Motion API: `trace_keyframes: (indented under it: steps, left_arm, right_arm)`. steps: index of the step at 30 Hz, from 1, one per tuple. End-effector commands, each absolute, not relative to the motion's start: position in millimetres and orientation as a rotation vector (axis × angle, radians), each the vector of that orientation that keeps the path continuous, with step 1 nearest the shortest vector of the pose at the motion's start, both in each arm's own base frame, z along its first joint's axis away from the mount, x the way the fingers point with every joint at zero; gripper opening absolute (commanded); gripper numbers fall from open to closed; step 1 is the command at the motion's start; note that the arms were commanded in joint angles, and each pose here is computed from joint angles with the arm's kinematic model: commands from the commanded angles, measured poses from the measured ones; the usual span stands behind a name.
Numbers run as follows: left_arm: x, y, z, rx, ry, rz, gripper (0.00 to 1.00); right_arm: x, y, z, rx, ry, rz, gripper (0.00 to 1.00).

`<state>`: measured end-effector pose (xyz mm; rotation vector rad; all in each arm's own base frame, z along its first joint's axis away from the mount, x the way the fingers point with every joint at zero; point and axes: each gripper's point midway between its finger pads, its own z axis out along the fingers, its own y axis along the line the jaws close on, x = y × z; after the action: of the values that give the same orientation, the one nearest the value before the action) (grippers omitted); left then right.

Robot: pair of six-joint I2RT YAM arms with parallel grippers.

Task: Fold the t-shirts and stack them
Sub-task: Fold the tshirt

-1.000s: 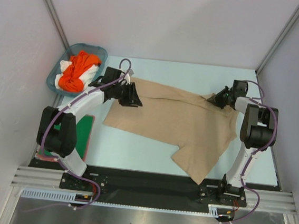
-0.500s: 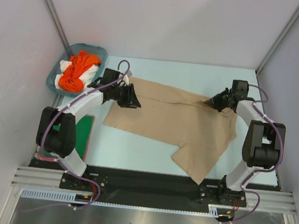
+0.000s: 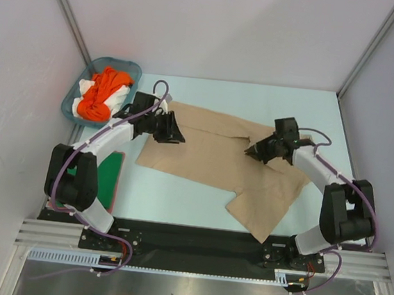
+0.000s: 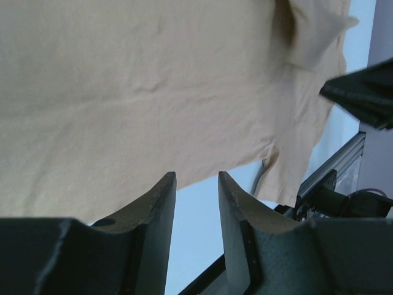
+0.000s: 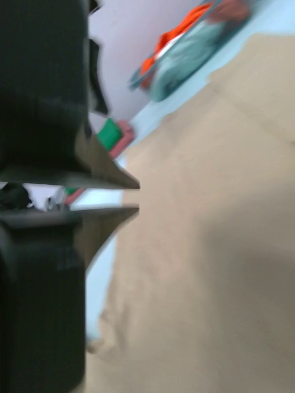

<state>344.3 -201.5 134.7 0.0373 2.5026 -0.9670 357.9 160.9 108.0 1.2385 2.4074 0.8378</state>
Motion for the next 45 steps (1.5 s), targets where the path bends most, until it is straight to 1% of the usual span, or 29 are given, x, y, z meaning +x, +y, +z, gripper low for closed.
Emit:
trace_keyframes:
  steps: [1,2,3,5,6,7,9,10,11,12,13,14,15,16,17,18,19,20,22,23,25,26,27,28,34,36,39,45]
  left_arm:
    - [340.2,-206.7,150.5,0.047,2.436,-1.047,0.40]
    - [342.4,-209.7,153.2,0.060,2.411,-1.065,0.42]
    - [339.9,-214.5,153.2,0.074,2.407,-1.082,0.44]
    - [340.6,-221.5,155.5,0.100,2.396,-1.085,0.49]
    - [338.7,-231.8,158.6,0.142,2.386,-1.095,0.50]
    - [337.2,-238.5,160.1,0.162,2.379,-1.110,0.51]
    - [334.0,-263.9,166.0,0.212,2.336,-1.160,0.52]
    - [332.4,-274.1,167.0,0.221,2.325,-1.187,0.51]
    - [324.5,-293.2,171.1,0.261,2.307,-1.242,0.49]
    - [328.9,-308.5,181.3,0.250,2.253,-1.301,0.47]
    - [329.9,-320.8,177.2,0.253,2.246,-1.326,0.43]
    - [323.2,-338.9,175.5,0.280,2.239,-1.349,0.41]
    - [324.2,-350.5,178.9,0.293,2.217,-1.366,0.41]
    - [328.7,-362.5,168.1,0.302,2.214,-1.356,0.40]
    - [322.0,-378.3,163.6,0.333,2.218,-1.350,0.39]
    - [330.1,-387.1,163.6,0.310,2.203,-1.319,0.39]
    - [334.3,-396.2,147.7,0.292,2.217,-1.304,0.39]
    - [331.5,-407.1,143.6,0.286,2.216,-1.307,0.39]
    - [342.2,-418.4,137.5,0.204,2.206,-1.292,0.41]
    - [344.7,-424.2,124.0,0.184,2.222,-1.267,0.43]
    - [359.1,-430.4,125.1,0.154,2.179,-1.220,0.43]
    - [362.1,-434.1,111.2,0.151,2.198,-1.197,0.42]
    - [369.1,-440.4,116.6,0.160,2.176,-1.198,0.41]
    - [373.8,-442.7,112.5,0.154,2.178,-1.187,0.40]
    - [392.5,-454.0,89.1,0.205,2.188,-1.124,0.41]
    - [393.3,-458.2,86.7,0.208,2.201,-1.131,0.41]
    - [393.7,-457.4,69.3,0.196,2.253,-1.103,0.43]
    - [389.5,-455.9,44.3,0.238,2.322,-1.059,0.43]
  right_arm:
    - [327.2,187.3,113.6,1.294,2.398,0.924,0.27]
    - [322.4,187.8,114.5,1.240,2.423,0.952,0.51]
    - [324.3,172.0,113.1,1.165,2.433,0.918,0.60]
    - [324.5,154.6,124.6,1.043,2.444,0.904,0.68]
    - [316.6,139.7,123.4,1.044,2.479,0.832,0.69]
    - [327.1,113.6,136.8,0.945,2.436,0.761,0.70]
    - [325.2,90.9,140.8,0.880,2.443,0.691,0.67]
    - [330.3,68.3,144.5,0.833,2.432,0.586,0.64]
    - [329.3,52.8,140.8,0.822,2.441,0.527,0.55]
    - [327.4,44.9,136.6,0.799,2.459,0.496,0.52]
    - [325.7,28.5,130.5,0.761,2.484,0.431,0.44]
    - [322.8,20.6,120.5,0.760,2.518,0.393,0.38]
    - [323.8,15.7,116.2,0.747,2.521,0.387,0.38]
    - [323.8,13.6,113.3,0.731,2.522,0.406,0.38]
    - [321.2,6.1,106.2,0.745,2.525,0.395,0.37]
    - [325.2,3.6,104.7,0.742,2.510,0.395,0.38]
    - [325.3,0.0,101.5,0.753,2.504,0.401,0.38]
    - [323.2,-0.5,94.6,0.755,2.516,0.409,0.39]
    - [320.6,-1.6,82.7,0.772,2.537,0.435,0.41]
    - [319.3,-2.7,79.3,0.773,2.541,0.451,0.42]
    - [315.2,-2.8,67.6,0.751,2.566,0.457,0.45]
    - [315.0,-2.0,65.6,0.737,2.567,0.469,0.47]
    - [314.8,-2.5,62.1,0.728,2.569,0.478,0.48]
    - [314.0,-0.9,59.0,0.727,2.578,0.494,0.49]
    - [319.8,-0.3,57.3,0.717,2.583,0.518,0.52]
    - [319.5,-2.4,55.8,0.720,2.593,0.508,0.52]
    - [322.0,-4.7,52.2,0.734,2.595,0.506,0.52]
    - [331.8,-5.0,42.0,0.781,2.588,0.539,0.52]
